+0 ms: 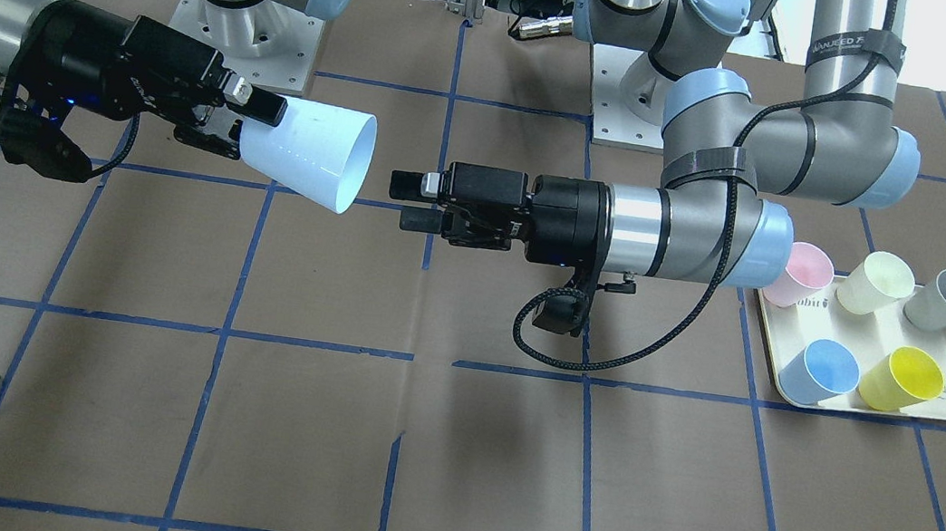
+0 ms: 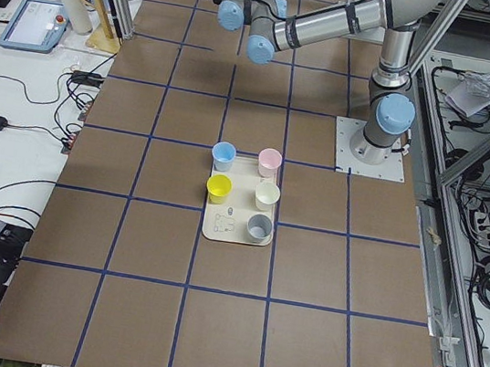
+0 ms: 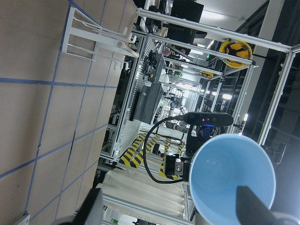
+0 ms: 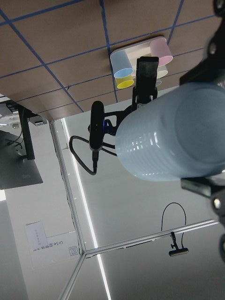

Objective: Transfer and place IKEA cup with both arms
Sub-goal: 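Carry the cup toward the center while the left gripper reaches toward it, then close the left gripper on the cup's open rim beside the right gripper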

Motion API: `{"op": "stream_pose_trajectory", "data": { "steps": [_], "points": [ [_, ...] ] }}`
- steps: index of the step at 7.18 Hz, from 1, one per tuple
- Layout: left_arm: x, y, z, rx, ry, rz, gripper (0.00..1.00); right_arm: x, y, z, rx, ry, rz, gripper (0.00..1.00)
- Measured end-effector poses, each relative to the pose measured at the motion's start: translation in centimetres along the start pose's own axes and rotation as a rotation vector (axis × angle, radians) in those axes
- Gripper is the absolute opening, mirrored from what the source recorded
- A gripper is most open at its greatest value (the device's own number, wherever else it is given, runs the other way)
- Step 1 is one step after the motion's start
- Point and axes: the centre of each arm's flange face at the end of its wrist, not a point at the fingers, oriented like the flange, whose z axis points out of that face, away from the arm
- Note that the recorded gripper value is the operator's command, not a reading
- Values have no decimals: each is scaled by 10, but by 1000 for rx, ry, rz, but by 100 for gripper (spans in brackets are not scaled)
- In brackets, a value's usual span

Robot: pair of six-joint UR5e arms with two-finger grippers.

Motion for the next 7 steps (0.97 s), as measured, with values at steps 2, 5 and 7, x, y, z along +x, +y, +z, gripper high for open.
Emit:
{"op": "stream_pose_trajectory", "data": {
  "steps": [2,5,7],
  "points": [
    [-7,12,24,-51,34,-1,72,-2,3,5,-9,1,0,0],
    [5,27,46,-111,83,-22,71,-3,5,13,-25,7,-5,0],
    [9,26,45,-113,92,-8,56,-4,6,13,-27,9,-4,0]
  ]
}}
